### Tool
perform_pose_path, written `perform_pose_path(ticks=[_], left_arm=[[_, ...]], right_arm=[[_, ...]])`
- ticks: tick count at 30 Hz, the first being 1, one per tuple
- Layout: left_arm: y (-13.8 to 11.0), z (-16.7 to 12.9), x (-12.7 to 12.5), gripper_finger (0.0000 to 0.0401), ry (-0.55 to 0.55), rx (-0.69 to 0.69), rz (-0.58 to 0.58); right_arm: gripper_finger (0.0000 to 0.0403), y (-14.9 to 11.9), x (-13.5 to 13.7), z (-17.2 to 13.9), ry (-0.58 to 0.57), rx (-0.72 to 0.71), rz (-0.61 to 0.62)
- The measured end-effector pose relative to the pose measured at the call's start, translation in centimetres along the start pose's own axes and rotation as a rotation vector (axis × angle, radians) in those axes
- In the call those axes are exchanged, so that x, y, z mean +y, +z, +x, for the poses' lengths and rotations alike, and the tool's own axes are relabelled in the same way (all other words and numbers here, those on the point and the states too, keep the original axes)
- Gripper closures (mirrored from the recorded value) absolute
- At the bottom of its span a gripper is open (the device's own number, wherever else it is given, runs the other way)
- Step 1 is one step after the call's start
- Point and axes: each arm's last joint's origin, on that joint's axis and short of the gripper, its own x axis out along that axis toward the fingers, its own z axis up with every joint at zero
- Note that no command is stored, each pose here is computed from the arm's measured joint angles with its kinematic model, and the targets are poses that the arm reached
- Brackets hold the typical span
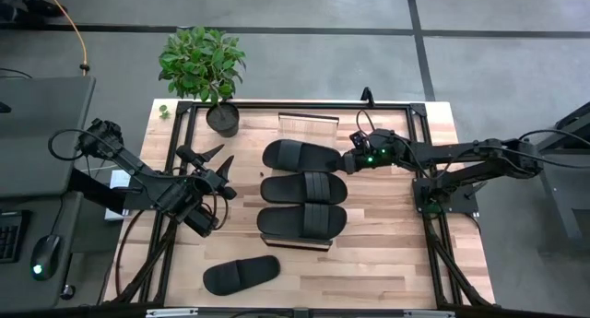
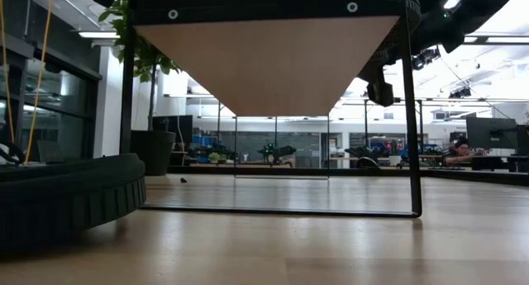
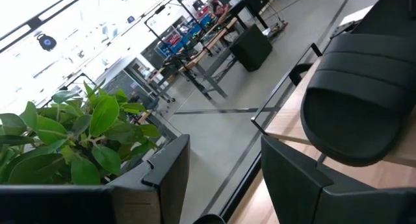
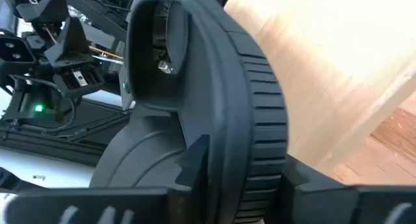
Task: Pick and place slides into the shelf
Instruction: Put the black slide on the shelf
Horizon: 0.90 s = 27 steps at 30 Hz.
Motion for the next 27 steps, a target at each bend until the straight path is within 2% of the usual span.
perform_pose_path(ticks=[19, 27], left_arm=[[0.00, 0.00, -0.01, 0.0229, 0.000, 0.000, -0.002], [0.01, 0.00, -0.02, 0.0229, 0.000, 0.000, -0.004]], right_arm=[[0.0175, -0.36, -0.62, -0.07, -0.071, 0.028, -0.020], [0.0153, 0.00, -0.83, -0.30, -0.056, 0.051, -0.021]])
